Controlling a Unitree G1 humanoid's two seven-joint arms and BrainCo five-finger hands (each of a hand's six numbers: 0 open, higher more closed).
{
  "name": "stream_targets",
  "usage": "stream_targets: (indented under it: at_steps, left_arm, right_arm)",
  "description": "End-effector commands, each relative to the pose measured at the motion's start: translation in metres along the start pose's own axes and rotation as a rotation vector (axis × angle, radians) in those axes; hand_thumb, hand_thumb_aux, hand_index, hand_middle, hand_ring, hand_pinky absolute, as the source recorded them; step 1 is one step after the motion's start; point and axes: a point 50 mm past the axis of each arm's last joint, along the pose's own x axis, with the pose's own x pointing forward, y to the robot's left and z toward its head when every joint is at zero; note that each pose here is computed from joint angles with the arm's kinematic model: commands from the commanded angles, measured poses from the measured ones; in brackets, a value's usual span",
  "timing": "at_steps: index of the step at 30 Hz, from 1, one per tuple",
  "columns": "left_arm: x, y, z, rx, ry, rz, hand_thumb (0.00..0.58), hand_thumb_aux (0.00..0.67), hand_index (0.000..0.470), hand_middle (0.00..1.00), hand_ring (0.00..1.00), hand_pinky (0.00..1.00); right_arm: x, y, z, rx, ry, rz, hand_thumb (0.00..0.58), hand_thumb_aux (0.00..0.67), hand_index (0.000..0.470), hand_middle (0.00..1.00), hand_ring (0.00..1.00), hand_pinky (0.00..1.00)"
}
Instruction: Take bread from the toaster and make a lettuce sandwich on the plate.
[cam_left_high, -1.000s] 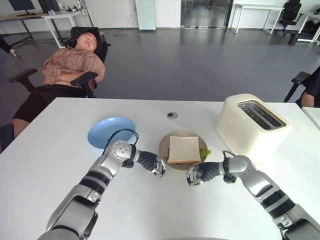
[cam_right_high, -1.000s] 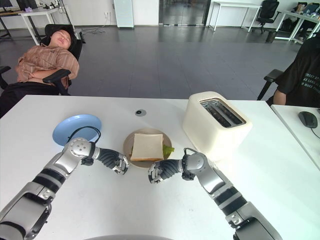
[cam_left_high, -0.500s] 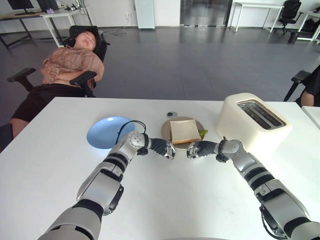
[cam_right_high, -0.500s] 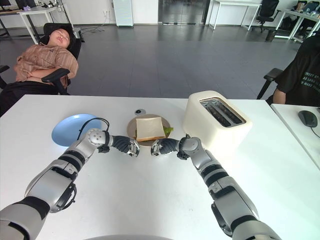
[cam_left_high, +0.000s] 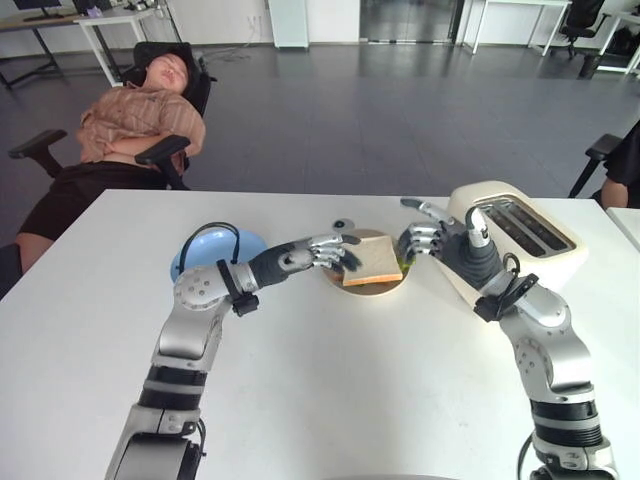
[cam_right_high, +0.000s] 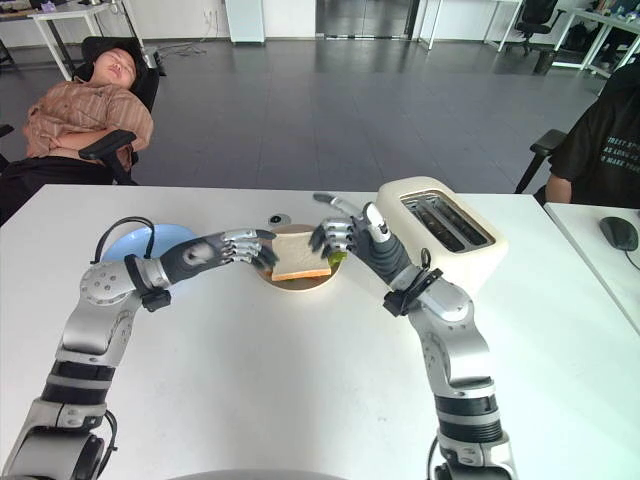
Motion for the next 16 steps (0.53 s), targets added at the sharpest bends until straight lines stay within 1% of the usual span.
stream_targets:
  at_steps: [1,3,5,7,9,11,13,16]
  left_arm:
    - [-0.009,-0.014,-0.009,-0.043,-0.008,0.241,0.000,0.000,0.000,0.00,0.00,0.00]
    - [-0.008,-0.020,-0.012,-0.054,0.005,0.301,0.000,0.000,0.000,0.00,0.00,0.00]
    - [-0.002,-0.020,-0.007,-0.062,-0.075,0.388,0.000,0.000,0.000,0.00,0.00,0.00]
    - [-0.001,-0.020,-0.004,-0.073,-0.116,0.475,0.000,0.000,0.000,0.00,0.00,0.00]
    - [0.000,-0.024,-0.002,0.041,-0.085,0.497,0.000,0.000,0.000,0.00,0.00,0.00]
    - [-0.001,-0.024,0.001,0.050,-0.119,0.544,0.000,0.000,0.000,0.00,0.00,0.00]
    - [-0.004,-0.023,0.006,0.031,-0.177,0.580,0.000,0.000,0.000,0.00,0.00,0.00]
    - [-0.004,-0.021,0.008,0.024,-0.199,0.594,0.000,0.000,0.000,0.00,0.00,0.00]
  right_arm:
    - [-0.003,0.000,0.004,-0.136,-0.093,-0.244,0.000,0.000,0.000,0.00,0.00,0.00]
    - [-0.004,0.003,-0.001,-0.168,-0.129,-0.312,0.000,0.000,0.000,0.00,0.00,0.00]
    - [-0.008,0.009,-0.009,-0.203,-0.149,-0.354,0.000,0.000,0.000,0.00,0.00,0.00]
    - [-0.007,0.017,-0.014,-0.236,-0.157,-0.334,0.000,0.000,0.000,0.00,0.00,0.00]
    - [-0.006,0.019,-0.016,-0.286,-0.163,-0.323,0.000,0.000,0.000,0.00,0.00,0.00]
    - [-0.007,0.016,-0.019,-0.349,-0.163,-0.317,0.000,0.000,0.000,0.00,0.00,0.00]
    - [-0.006,0.013,-0.023,-0.351,-0.158,-0.317,0.000,0.000,0.000,0.00,0.00,0.00]
    - [-0.006,0.008,-0.026,-0.345,-0.158,-0.331,0.000,0.000,0.000,0.00,0.00,0.00]
